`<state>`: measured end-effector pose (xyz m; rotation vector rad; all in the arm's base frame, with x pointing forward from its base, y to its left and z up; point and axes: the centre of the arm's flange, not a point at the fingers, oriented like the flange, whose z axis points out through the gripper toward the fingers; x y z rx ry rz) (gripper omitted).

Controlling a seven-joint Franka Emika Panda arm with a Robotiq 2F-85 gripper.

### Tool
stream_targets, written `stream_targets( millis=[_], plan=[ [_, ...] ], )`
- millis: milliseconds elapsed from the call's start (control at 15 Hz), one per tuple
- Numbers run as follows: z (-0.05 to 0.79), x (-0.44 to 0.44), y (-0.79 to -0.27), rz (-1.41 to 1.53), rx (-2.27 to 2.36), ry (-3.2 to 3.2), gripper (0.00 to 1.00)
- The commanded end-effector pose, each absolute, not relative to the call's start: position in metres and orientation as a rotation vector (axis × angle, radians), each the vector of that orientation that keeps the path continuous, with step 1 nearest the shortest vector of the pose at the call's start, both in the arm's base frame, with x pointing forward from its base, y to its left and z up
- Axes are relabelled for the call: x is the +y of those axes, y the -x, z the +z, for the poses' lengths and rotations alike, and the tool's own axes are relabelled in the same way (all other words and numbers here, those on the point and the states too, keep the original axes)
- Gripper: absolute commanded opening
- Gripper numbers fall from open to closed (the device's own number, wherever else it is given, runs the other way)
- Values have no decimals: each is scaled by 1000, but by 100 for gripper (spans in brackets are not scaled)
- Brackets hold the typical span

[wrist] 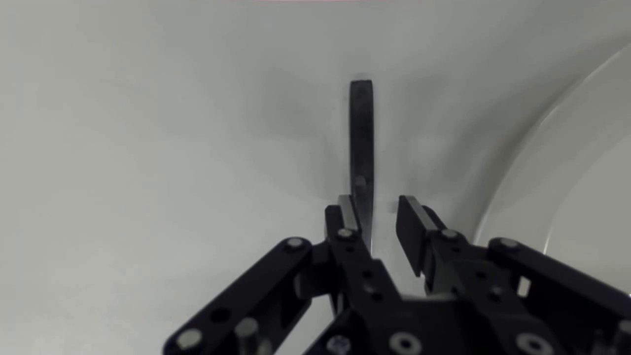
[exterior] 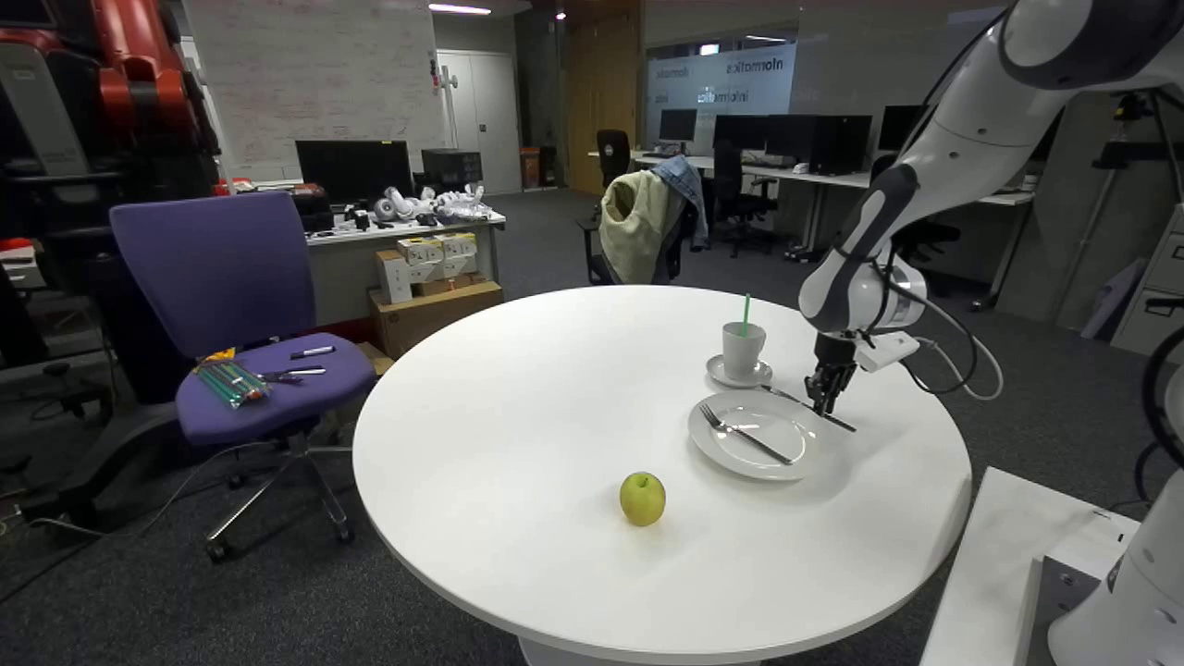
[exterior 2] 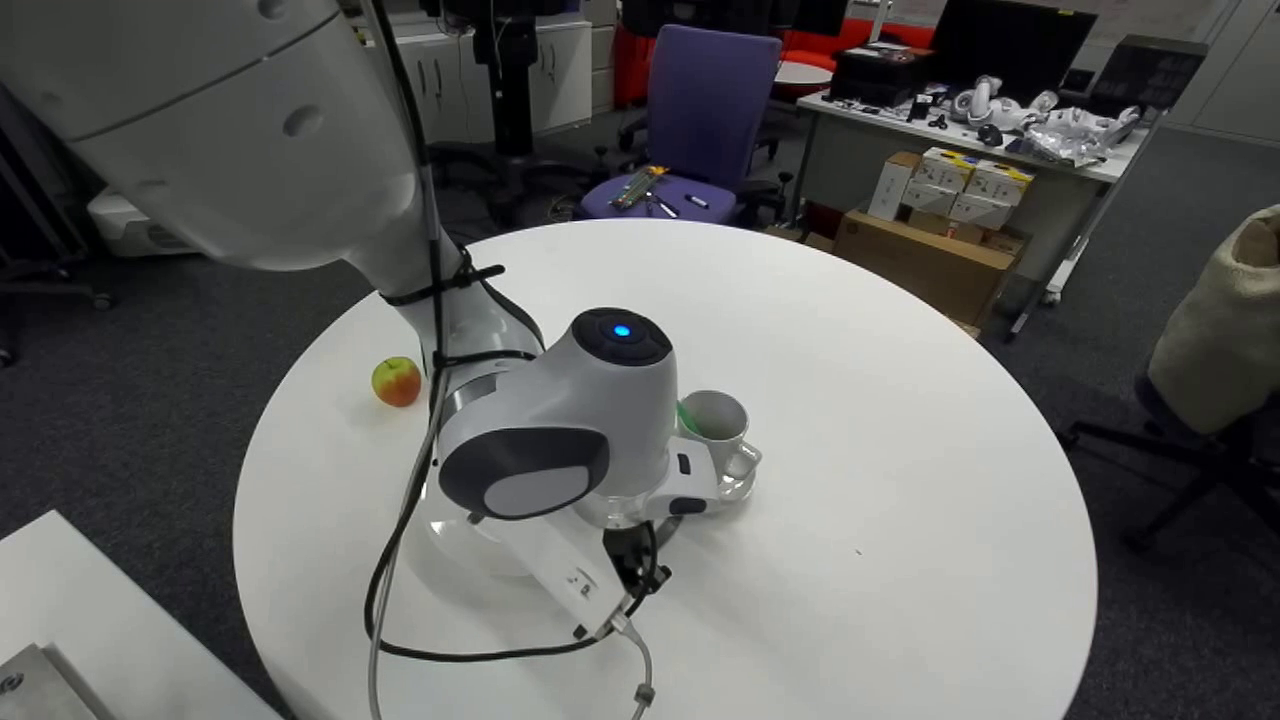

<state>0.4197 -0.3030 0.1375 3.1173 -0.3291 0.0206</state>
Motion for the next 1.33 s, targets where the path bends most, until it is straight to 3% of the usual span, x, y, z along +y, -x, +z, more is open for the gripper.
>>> stream_targets(
  millis=[0,200,1267],
  plan=[
    [142,-305,-422,47,-351,-3089,36],
    [142,-309,-421,43,-357,-3085,45],
    [136,-310,-423,25,-359,-3083,40]
  ],
)
